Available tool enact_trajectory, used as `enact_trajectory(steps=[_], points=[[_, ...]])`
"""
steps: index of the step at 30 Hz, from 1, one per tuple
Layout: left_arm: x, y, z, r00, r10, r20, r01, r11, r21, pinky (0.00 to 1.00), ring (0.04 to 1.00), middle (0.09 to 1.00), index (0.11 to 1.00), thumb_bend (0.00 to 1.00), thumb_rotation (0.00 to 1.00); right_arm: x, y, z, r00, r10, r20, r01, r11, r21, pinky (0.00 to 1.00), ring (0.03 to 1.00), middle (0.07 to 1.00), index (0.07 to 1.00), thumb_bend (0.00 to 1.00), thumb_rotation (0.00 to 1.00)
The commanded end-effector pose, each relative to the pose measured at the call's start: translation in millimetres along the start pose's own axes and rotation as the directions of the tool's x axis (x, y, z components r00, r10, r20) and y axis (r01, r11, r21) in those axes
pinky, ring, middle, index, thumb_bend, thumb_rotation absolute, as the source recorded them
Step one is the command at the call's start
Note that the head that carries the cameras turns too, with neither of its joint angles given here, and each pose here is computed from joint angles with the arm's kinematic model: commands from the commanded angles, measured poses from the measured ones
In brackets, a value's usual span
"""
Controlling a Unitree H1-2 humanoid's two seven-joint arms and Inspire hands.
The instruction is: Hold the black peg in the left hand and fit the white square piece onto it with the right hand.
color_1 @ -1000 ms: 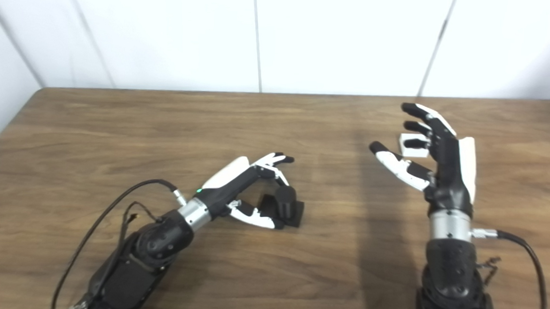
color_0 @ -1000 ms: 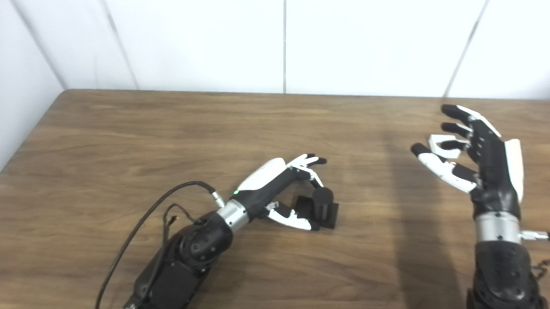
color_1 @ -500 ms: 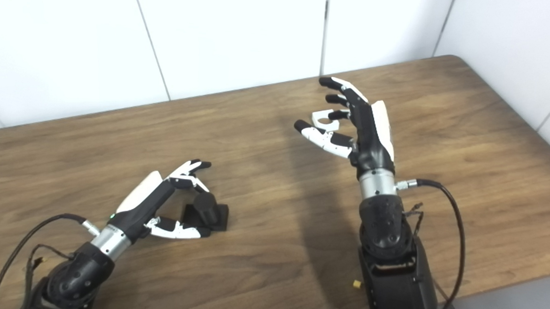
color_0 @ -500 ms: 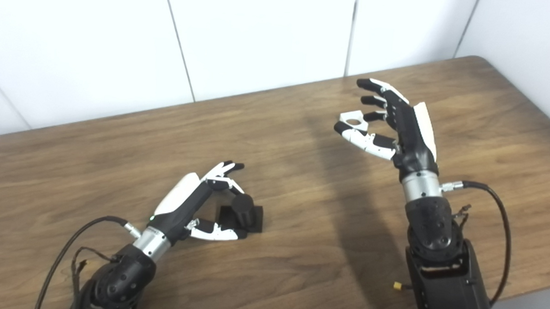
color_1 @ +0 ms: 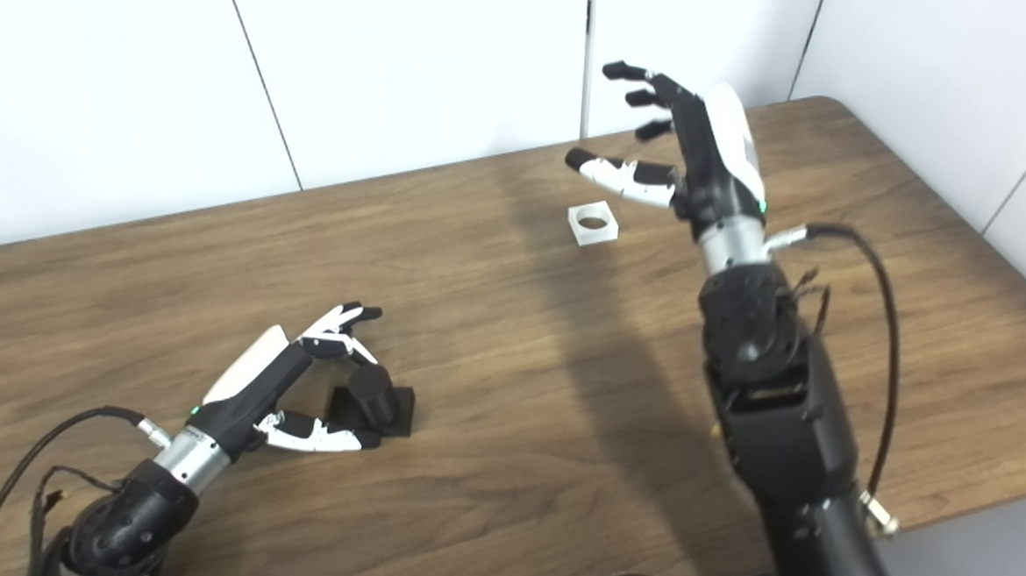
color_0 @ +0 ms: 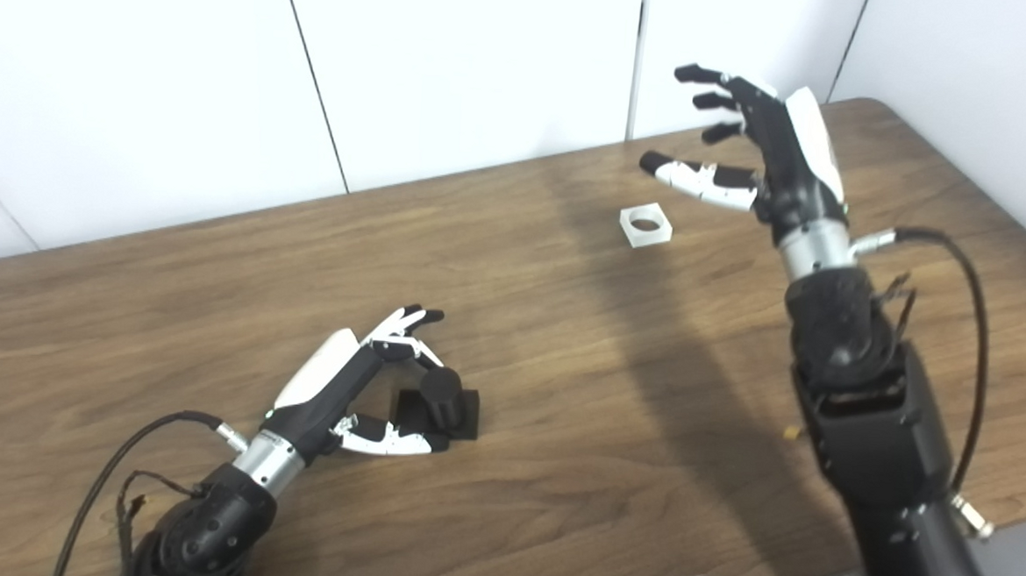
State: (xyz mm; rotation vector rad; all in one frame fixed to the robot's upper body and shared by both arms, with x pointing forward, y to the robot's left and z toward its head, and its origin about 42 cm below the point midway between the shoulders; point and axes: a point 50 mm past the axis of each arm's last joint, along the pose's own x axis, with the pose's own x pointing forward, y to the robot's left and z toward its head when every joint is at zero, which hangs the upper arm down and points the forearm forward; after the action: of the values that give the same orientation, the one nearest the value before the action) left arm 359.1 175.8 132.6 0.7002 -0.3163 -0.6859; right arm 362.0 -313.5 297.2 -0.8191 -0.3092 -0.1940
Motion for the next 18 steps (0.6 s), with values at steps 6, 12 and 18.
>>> enact_trajectory(steps=[6,12,18], points=[[-2.6,7.7,-4.3,1.0,0.001,-0.021,0.0,1.0,0.018,0.9,0.997,0.948,0.493,0.52,0.08,39.4,-21.7,13.8,0.993,0.102,0.067,-0.089,0.98,-0.177,0.75,0.919,0.936,0.825,0.72,0.31],[-3.4,9.1,-4.7,1.0,0.003,-0.024,-0.002,1.0,0.013,0.91,1.0,0.951,0.493,0.52,0.08,62.5,-24.2,13.5,0.98,0.199,0.012,-0.186,0.935,-0.301,0.79,0.959,0.97,0.851,0.75,0.35],[-4.9,7.7,-5.9,1.0,0.004,-0.027,-0.004,1.0,0.016,0.9,1.0,0.948,0.493,0.52,0.08,85.3,-23.0,6.5,0.955,0.294,-0.04,-0.285,0.871,-0.4,0.9,0.992,0.989,0.858,0.75,0.35]])
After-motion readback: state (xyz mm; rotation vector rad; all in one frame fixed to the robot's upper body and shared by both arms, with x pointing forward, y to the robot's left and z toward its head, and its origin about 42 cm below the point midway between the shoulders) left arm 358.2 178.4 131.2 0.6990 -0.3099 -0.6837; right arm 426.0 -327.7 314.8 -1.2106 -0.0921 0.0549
